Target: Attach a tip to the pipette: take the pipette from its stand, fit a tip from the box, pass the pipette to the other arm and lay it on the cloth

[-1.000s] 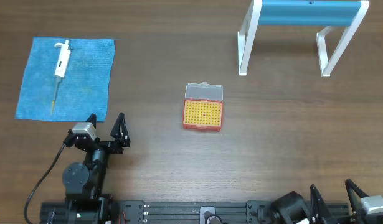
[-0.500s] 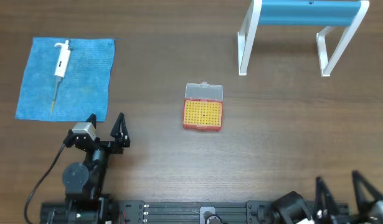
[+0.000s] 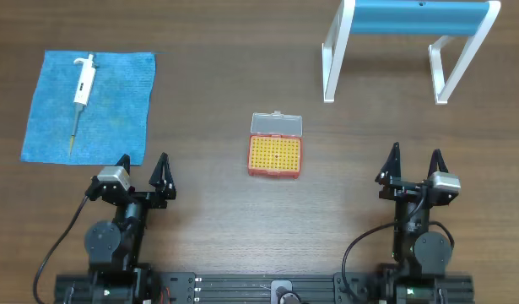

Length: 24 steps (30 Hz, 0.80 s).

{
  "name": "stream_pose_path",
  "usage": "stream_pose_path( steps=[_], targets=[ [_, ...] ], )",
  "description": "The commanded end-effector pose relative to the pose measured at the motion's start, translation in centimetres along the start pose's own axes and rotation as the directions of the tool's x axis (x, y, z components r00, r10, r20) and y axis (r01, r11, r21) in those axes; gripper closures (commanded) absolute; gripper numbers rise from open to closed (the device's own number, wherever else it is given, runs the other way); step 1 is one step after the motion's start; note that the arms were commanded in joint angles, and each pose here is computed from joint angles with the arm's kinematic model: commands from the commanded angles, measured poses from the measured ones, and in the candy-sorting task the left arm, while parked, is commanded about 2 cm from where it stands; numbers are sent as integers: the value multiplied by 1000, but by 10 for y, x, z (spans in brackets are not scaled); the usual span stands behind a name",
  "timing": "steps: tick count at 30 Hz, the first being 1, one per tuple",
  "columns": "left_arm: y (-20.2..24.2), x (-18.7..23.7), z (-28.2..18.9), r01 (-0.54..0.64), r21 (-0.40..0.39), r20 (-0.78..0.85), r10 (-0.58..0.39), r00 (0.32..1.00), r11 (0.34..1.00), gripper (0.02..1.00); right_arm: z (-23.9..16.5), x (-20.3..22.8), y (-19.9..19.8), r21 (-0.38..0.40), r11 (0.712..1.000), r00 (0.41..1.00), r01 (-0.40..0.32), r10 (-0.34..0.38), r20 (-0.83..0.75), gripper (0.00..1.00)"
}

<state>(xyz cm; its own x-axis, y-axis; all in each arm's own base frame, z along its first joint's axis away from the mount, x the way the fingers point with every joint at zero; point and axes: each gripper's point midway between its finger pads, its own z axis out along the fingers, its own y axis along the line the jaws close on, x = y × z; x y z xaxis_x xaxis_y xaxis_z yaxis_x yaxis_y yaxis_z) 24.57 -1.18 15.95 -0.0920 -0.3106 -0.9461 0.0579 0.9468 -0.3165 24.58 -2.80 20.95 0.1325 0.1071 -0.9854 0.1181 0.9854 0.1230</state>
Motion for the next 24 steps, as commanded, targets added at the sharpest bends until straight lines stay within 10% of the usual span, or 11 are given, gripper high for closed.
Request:
stream_pose_path(
  steps=[1, 24],
  targets=[
    [1, 1, 0, -14, -7, 1, 14, 1000, 1000, 132, -4, 45, -2, -22, 1000, 986, 11, -15, -163, 224],
    [1, 1, 0, -14, -7, 1, 14, 1000, 1000, 132, -7, 59, -3, -19, 999, 975, 27, -30, -221, 224]
  ],
)
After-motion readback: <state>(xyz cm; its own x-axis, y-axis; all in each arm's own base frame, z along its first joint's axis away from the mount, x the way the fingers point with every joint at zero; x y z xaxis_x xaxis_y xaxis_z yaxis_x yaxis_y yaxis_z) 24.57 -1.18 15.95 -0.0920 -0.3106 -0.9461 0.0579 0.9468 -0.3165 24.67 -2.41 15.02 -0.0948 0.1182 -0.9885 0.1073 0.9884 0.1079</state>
